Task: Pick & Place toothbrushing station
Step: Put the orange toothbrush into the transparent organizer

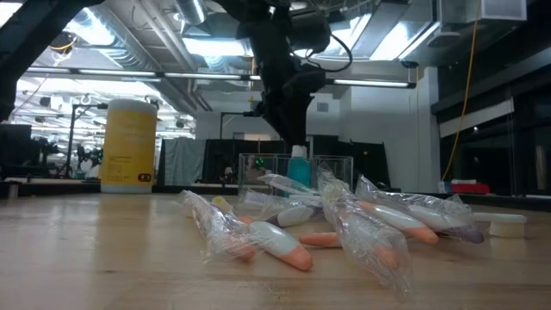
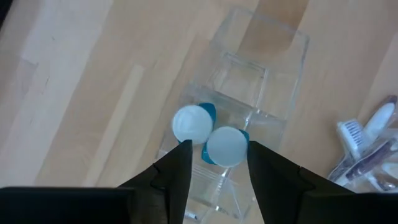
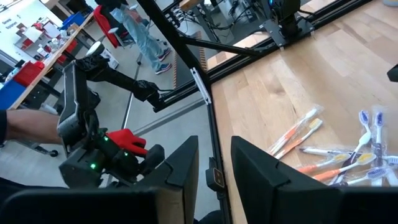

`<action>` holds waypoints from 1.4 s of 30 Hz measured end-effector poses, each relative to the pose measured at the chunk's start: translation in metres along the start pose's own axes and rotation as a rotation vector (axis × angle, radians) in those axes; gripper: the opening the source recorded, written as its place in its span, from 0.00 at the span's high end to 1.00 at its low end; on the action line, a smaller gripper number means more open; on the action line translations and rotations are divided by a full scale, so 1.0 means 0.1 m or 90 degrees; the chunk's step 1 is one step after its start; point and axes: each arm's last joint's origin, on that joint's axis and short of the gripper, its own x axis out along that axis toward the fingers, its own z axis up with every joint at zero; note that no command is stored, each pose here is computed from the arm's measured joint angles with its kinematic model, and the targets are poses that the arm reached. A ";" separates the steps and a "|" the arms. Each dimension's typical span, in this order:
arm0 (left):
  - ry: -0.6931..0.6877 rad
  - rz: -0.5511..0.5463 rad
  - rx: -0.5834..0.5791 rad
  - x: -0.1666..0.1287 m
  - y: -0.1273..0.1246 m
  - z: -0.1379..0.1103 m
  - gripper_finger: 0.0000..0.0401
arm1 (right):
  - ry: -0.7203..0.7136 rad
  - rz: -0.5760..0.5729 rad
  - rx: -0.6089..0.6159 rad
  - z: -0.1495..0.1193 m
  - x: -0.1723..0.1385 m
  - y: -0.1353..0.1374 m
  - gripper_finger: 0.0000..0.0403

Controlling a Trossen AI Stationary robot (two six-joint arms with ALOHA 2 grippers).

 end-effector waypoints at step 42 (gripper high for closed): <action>-0.077 0.040 0.010 -0.54 0.12 0.03 0.63 | -0.014 -0.008 -0.009 0.02 -0.02 -0.01 0.76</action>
